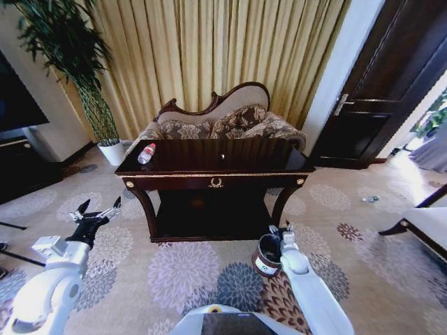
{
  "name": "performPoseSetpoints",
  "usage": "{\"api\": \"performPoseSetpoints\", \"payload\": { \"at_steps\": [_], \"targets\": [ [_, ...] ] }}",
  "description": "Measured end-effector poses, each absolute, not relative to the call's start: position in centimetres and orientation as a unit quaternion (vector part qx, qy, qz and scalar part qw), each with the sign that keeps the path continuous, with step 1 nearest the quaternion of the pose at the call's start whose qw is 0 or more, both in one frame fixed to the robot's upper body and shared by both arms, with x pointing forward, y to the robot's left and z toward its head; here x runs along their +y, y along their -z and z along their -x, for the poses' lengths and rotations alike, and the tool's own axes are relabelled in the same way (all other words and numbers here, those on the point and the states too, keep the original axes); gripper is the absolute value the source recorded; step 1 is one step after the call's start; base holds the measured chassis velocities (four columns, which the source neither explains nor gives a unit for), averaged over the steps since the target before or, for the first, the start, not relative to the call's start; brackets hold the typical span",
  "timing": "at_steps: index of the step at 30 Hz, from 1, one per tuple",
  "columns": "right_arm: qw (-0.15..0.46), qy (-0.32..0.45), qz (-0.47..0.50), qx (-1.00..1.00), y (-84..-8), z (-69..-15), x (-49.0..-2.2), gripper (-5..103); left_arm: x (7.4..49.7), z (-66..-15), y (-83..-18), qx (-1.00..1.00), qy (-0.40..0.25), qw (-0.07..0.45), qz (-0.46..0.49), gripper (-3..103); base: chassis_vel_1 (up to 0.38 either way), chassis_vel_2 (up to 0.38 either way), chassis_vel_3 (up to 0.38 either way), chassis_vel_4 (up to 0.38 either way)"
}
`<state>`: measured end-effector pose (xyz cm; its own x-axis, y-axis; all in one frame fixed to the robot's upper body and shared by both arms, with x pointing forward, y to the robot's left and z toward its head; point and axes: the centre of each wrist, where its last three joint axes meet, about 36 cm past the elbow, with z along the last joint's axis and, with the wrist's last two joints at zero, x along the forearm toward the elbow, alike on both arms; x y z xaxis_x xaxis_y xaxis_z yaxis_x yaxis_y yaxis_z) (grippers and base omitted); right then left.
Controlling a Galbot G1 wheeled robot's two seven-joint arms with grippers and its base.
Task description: Move to the front of the table and place the trash on the table into the trash bin.
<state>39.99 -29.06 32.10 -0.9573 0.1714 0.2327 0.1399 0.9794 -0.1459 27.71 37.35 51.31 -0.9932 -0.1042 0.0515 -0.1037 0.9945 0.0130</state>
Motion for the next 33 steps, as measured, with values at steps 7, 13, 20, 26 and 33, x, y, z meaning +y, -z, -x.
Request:
{"api": "performPoseSetpoints", "payload": {
  "at_steps": [7,13,20,26,33],
  "targets": [
    [0.033,-0.03,0.047,-0.998,-40.3,-39.0,-25.8,100,36.9,-27.8,-51.9,-0.999,0.002,0.019,-0.042,100,0.0,0.0,0.0,0.0],
    [0.0,-0.016,0.04,-0.999,-45.0,-37.8,-24.4,100,36.8,-27.8,-52.4,-0.999,0.004,0.014,-0.038,100,0.0,0.0,0.0,0.0],
    [0.001,-0.015,0.023,-1.0,-46.5,-36.5,-24.2,100,36.1,-27.4,-53.3,-1.0,0.006,0.012,-0.027,100,0.0,0.0,0.0,0.0],
    [0.005,-0.023,0.016,-1.0,-46.2,-36.3,-24.4,100,36.3,-27.6,-54.2,-1.0,0.003,0.017,-0.026,100,0.0,0.0,0.0,0.0],
    [-0.001,-0.021,0.018,-1.0,-46.3,-36.5,-24.6,100,36.3,-27.6,-54.4,-1.0,0.002,0.02,-0.024,100,0.0,0.0,0.0,0.0]
  ]
}}
